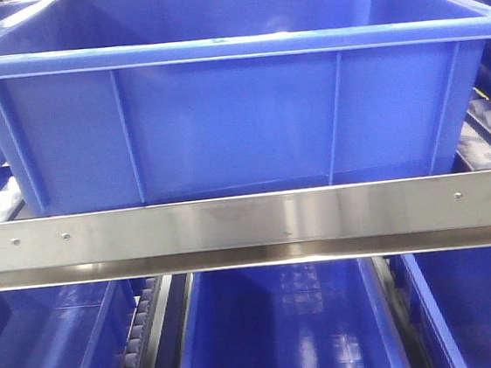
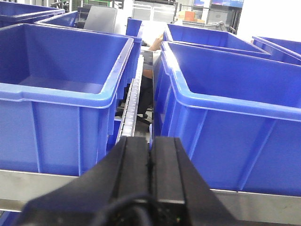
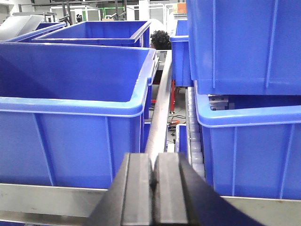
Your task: Grab silver tray and place in blue box
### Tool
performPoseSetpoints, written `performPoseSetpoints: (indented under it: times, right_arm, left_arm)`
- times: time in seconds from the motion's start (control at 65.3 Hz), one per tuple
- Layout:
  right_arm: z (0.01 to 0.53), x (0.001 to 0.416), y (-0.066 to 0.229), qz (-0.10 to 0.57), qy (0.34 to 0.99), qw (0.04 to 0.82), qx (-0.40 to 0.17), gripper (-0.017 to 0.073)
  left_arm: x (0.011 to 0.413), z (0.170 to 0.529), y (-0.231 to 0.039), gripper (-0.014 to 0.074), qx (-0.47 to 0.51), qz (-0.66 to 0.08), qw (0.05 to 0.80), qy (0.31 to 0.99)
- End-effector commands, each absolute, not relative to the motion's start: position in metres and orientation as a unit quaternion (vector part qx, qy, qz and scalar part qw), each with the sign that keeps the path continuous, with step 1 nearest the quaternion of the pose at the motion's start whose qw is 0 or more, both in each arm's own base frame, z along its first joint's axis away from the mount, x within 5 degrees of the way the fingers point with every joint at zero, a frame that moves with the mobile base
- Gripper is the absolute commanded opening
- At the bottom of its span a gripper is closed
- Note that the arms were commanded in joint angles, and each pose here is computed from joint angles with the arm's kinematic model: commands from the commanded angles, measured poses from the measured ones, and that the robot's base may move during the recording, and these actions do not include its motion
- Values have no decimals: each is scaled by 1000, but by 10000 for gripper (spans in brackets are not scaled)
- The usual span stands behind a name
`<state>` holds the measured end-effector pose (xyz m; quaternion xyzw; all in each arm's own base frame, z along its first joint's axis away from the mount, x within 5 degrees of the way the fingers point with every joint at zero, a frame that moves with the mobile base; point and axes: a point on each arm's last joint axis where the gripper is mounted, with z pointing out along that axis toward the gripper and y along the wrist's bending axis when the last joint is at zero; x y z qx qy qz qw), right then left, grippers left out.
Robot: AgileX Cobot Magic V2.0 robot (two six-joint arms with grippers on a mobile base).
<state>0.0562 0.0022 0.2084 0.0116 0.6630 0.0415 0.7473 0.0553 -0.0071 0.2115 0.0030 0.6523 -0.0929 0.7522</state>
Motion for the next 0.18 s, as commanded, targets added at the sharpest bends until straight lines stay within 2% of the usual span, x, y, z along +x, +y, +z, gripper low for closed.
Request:
performPoseSetpoints:
  times: [0.0, 0.168]
  right_arm:
    - [217, 53, 2, 39, 622, 782, 8, 50]
    - [217, 53, 2, 39, 622, 782, 8, 50]
  left_arm:
    - [52, 221, -7, -97, -1, -106, 785, 610]
    - [52, 221, -7, -97, -1, -106, 785, 610]
